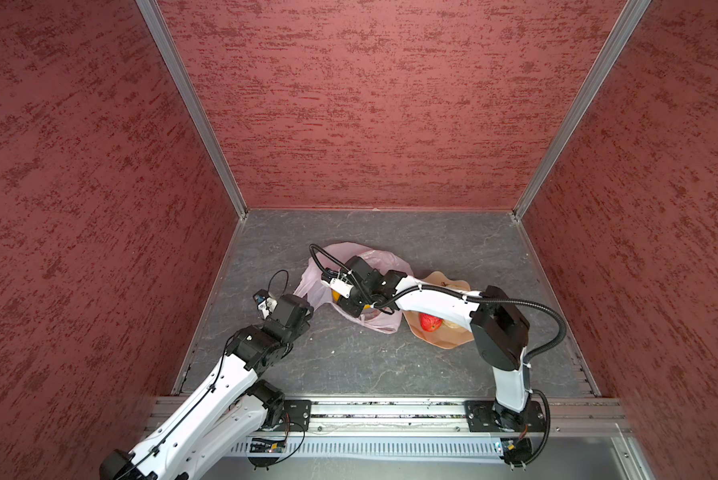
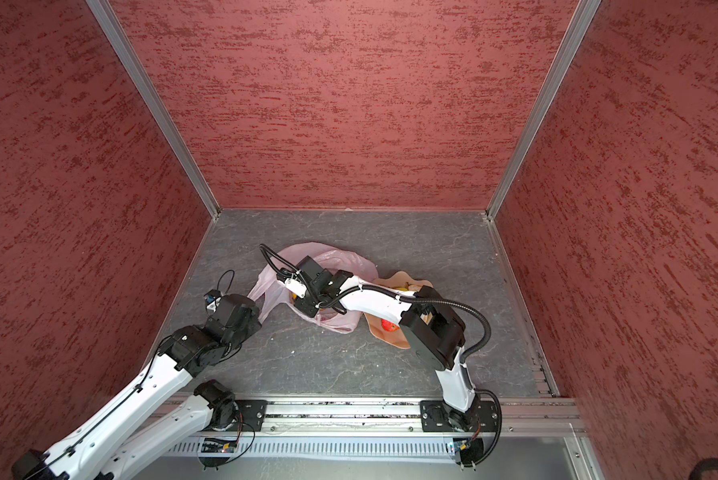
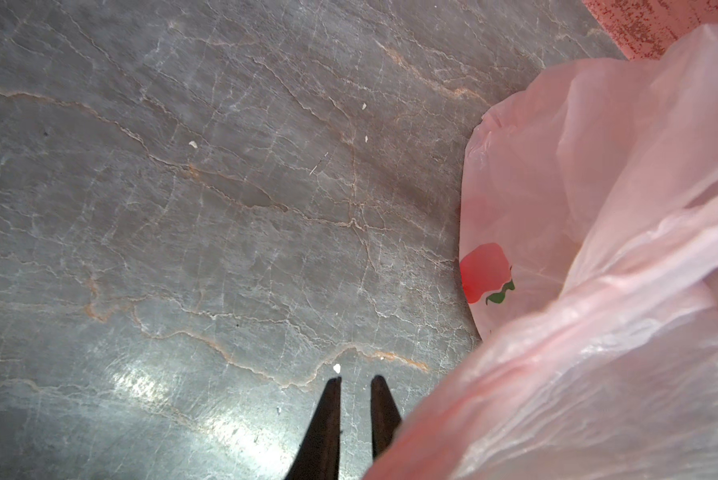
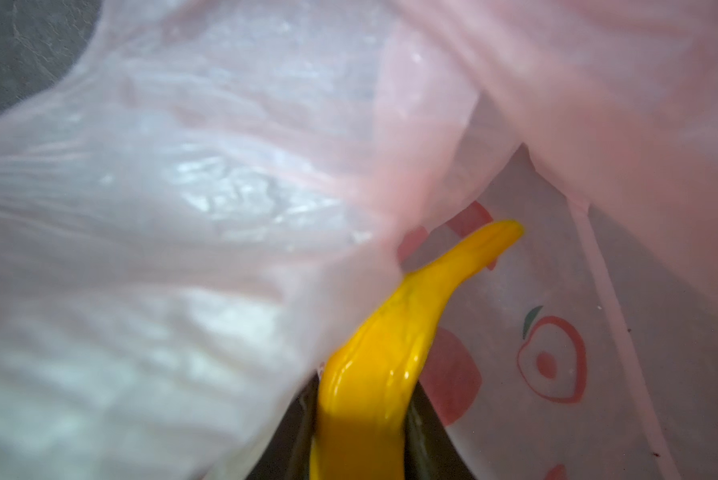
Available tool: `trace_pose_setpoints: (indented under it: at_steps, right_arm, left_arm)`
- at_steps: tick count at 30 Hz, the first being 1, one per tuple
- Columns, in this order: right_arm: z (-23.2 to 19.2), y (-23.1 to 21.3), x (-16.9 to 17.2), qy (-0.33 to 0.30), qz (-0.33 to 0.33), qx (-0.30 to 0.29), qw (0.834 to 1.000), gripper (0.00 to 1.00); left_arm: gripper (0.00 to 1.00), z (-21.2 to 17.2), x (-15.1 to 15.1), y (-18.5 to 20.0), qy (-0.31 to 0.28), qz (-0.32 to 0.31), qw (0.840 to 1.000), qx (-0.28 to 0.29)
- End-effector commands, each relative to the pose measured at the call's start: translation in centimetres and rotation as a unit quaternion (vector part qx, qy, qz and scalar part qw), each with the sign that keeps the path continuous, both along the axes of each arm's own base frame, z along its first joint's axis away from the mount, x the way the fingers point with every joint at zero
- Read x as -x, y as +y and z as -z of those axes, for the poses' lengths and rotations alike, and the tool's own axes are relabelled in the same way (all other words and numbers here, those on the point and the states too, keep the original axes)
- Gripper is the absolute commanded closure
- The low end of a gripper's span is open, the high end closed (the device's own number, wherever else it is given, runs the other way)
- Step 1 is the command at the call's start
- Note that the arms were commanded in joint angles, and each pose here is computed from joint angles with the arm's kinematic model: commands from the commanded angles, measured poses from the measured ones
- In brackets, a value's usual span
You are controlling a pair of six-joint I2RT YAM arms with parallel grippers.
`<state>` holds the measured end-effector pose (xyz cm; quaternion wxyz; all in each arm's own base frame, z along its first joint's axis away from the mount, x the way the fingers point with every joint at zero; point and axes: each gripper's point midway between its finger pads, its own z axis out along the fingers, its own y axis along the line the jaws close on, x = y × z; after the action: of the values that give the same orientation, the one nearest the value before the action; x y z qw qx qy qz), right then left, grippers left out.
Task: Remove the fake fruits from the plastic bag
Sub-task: 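Push the right gripper deeper into the bag and close on the banana, then lift the yellow banana up out of the bag with the right gripper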
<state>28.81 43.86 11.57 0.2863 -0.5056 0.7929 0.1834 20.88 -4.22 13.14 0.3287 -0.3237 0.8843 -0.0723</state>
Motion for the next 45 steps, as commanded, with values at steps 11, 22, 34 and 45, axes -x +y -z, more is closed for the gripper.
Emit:
trace_pose_setpoints:
  at_steps: [11,22,34,45]
  right_arm:
    - [-5.5,0.0,0.6,-0.037,-0.014,-0.044,0.998,0.75]
    - [-9.1,0.7,0.8,-0.048,-0.017,-0.093,0.994,0.75]
    - [-13.5,3.0,1.5,-0.04,-0.045,-0.173,0.983,0.75]
    - [-16.1,3.7,3.4,-0.018,-0.086,-0.217,0.972,0.74]
  left_arm:
    - [0.84,-1.1,0.0,0.5,-0.022,-0.005,1.0,0.001]
    - [0.84,-0.6,0.4,0.6,-0.023,-0.006,1.0,0.008]
    - [0.84,-0.8,0.5,0.5,-0.032,-0.006,0.999,0.02]
    - [0.84,-1.2,0.5,0.6,-0.036,-0.007,0.999,0.019]
